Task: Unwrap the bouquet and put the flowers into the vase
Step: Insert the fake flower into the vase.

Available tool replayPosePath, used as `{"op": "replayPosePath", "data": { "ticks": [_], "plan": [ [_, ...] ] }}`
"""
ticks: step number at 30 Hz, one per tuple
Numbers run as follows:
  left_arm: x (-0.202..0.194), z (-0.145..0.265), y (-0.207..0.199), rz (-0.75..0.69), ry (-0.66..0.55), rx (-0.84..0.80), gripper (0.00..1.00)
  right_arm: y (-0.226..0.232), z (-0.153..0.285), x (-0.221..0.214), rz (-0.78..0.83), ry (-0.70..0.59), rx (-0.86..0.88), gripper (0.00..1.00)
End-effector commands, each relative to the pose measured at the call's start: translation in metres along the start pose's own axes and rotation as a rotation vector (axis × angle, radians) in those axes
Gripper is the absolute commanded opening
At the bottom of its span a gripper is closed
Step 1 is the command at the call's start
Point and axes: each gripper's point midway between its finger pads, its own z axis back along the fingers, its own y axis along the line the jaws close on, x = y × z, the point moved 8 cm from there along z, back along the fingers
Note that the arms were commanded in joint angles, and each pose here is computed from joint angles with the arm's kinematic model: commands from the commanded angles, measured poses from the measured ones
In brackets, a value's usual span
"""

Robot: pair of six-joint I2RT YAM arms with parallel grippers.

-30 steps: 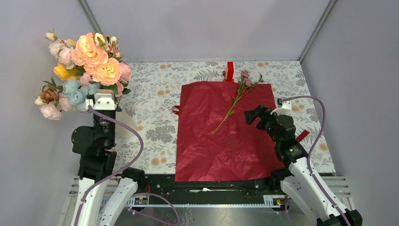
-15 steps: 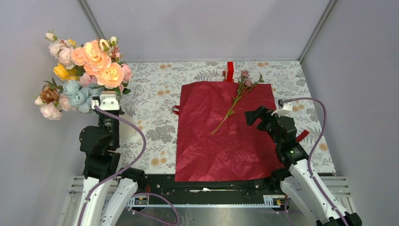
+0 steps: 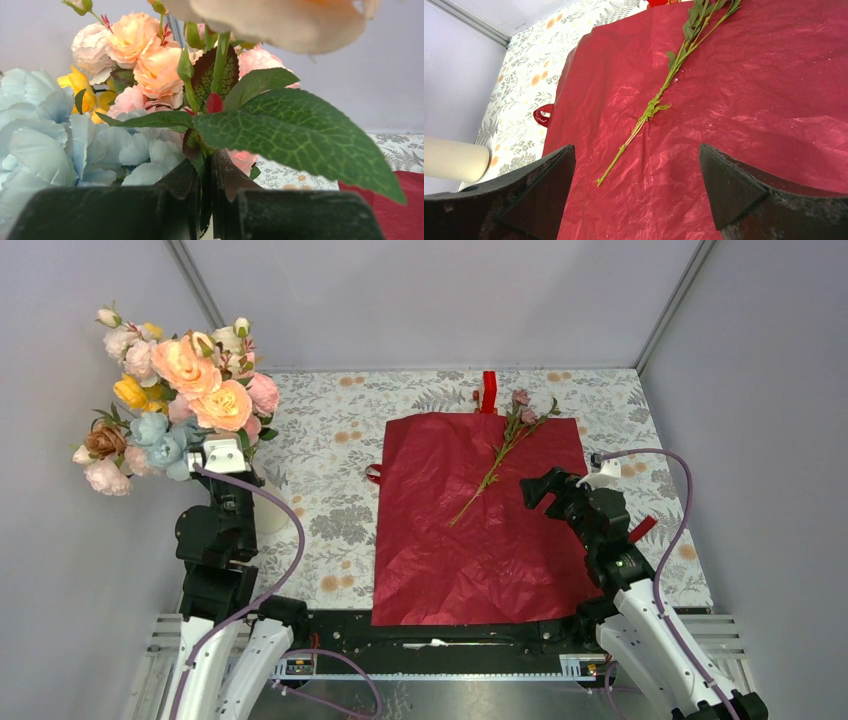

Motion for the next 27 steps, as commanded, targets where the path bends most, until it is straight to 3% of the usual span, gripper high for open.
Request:
{"op": "replayPosePath", "data": {
  "ticks": [1, 19, 27],
  "plan": [
    [-0.009, 0.000, 0.006, 0.017, 0.050, 0.091, 0.00, 0.002, 0.001, 0.005, -0.011, -0.032, 0.021, 0.99],
    [-0.037, 0.005, 0.001, 0.122, 0.147, 0.141, 0.00, -0.001, 0.000, 0.001, -0.019, -0.023, 0.014, 0.99],
    [-0.043, 0.004, 0.008, 0.075, 0.170, 0.202, 0.00, -0.002, 0.001, -0.002, -0.022, -0.020, 0.012, 0.99]
  ]
}}
